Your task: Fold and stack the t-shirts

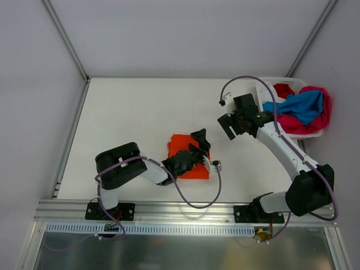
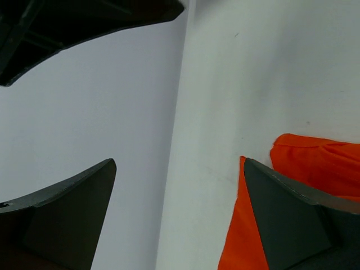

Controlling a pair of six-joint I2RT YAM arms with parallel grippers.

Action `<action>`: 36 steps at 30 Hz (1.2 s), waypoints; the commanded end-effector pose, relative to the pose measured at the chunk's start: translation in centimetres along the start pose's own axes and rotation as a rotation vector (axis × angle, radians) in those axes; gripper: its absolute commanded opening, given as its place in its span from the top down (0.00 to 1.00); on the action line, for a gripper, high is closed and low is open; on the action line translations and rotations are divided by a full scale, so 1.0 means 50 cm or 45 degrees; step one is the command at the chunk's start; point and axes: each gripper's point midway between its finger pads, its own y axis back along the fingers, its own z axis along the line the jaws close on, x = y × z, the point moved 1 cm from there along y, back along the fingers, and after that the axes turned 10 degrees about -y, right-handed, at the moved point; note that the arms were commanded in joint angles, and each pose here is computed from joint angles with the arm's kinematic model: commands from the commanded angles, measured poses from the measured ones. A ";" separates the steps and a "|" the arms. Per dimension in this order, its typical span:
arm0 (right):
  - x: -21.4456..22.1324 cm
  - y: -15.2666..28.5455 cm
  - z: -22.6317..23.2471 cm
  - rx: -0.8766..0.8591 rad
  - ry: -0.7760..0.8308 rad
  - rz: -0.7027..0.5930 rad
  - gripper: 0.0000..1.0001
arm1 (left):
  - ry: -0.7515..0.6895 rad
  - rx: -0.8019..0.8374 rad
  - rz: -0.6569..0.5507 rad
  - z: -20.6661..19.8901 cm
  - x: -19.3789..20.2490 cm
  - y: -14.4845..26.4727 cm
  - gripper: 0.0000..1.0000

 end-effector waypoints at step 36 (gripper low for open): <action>-0.012 0.014 0.005 -0.034 -0.004 -0.031 0.17 | 0.203 0.211 -0.126 0.216 -0.064 0.174 0.01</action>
